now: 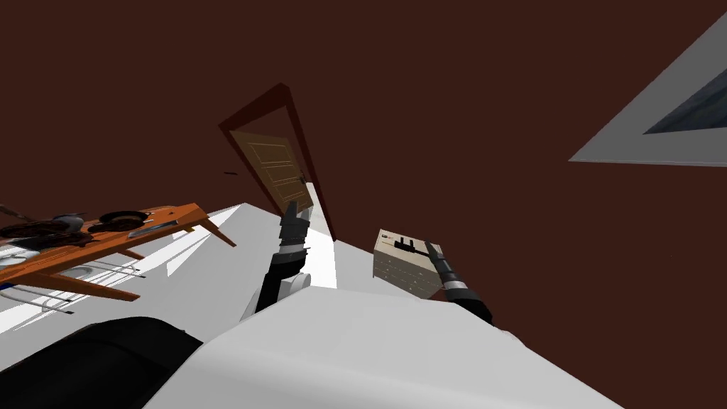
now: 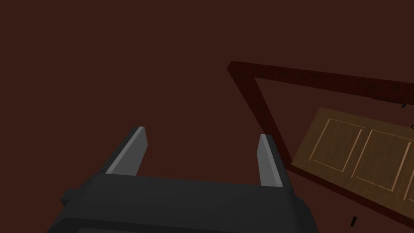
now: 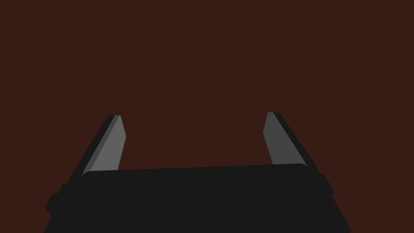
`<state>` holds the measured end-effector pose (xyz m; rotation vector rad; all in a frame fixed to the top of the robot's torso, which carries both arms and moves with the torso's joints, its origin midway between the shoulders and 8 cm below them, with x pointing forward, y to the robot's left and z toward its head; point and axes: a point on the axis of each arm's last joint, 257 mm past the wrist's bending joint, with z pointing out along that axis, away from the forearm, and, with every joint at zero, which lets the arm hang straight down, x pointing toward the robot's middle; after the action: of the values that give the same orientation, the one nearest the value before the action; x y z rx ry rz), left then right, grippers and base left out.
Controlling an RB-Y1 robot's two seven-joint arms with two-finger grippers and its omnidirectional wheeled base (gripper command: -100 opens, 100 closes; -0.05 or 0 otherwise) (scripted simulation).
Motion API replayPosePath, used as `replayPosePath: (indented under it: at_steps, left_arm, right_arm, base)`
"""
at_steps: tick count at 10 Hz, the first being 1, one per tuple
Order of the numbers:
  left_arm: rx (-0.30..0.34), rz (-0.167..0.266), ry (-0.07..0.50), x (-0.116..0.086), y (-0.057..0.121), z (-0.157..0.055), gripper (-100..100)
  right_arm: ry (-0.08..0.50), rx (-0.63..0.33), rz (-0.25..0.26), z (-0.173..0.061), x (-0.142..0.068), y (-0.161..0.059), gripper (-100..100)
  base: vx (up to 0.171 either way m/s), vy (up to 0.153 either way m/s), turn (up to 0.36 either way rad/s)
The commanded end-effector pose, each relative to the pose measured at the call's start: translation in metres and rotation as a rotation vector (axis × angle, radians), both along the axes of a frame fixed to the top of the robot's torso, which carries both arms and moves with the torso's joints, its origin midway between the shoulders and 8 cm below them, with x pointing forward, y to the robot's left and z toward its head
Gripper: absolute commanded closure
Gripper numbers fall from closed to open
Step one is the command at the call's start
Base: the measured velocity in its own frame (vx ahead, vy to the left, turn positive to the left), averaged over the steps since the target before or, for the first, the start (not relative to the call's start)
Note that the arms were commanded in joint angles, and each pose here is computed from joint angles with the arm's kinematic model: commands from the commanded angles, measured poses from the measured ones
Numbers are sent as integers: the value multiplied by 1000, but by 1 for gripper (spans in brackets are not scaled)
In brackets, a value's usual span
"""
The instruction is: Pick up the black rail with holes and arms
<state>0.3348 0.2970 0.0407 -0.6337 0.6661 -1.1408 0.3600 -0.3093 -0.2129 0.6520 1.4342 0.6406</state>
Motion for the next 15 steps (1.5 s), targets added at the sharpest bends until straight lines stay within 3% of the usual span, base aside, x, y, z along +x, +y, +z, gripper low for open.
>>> replayPosePath:
  at_steps: [1,2,3,4,6,7,9,10,13,14,15]
  left_arm:
    - [0,0,0,0,0,0,0]
    - [0,0,0,0,0,0,0]
    - [0,0,0,0,0,0,0]
    - [0,0,0,0,0,0,0]
    - [0,0,0,0,0,0,0]
    - [0,0,0,0,0,0,0]
    - [0,0,0,0,0,0,0]
    - [0,0,0,0,0,0,0]
    - [0,0,0,0,0,0,0]
    - [0,0,0,0,0,0,0]
    - [0,0,0,0,0,0,0]
  right_arm:
    - [131,-74,-7,-47,-14,-6,-100]
    - [150,-73,-13,-54,-15,-8,-100]
    - [247,-123,-18,-89,-30,-16,-100]
    - [247,-123,-18,-89,-30,-16,-100]
    - [434,-222,-15,-152,-68,-32,-100]
    - [440,-223,-18,-153,-68,-32,-100]
    - [622,-323,-7,-208,-116,-52,-100]
    - [625,-323,-8,-209,-117,-52,-100]
    - [875,-471,25,-270,-198,-85,-100]
    - [883,-472,24,-272,-201,-87,-100]
    - [962,-520,38,-287,-231,-99,-100]
  base:
    - [-13,34,368]
    - [-8,22,90]
    - [-3,30,227]
    - [-1,17,133]
    - [5,23,330]
    - [10,14,133]
    - [22,15,345]
    - [25,3,182]
    - [39,3,361]
    - [33,-16,243]
    - [29,-11,433]
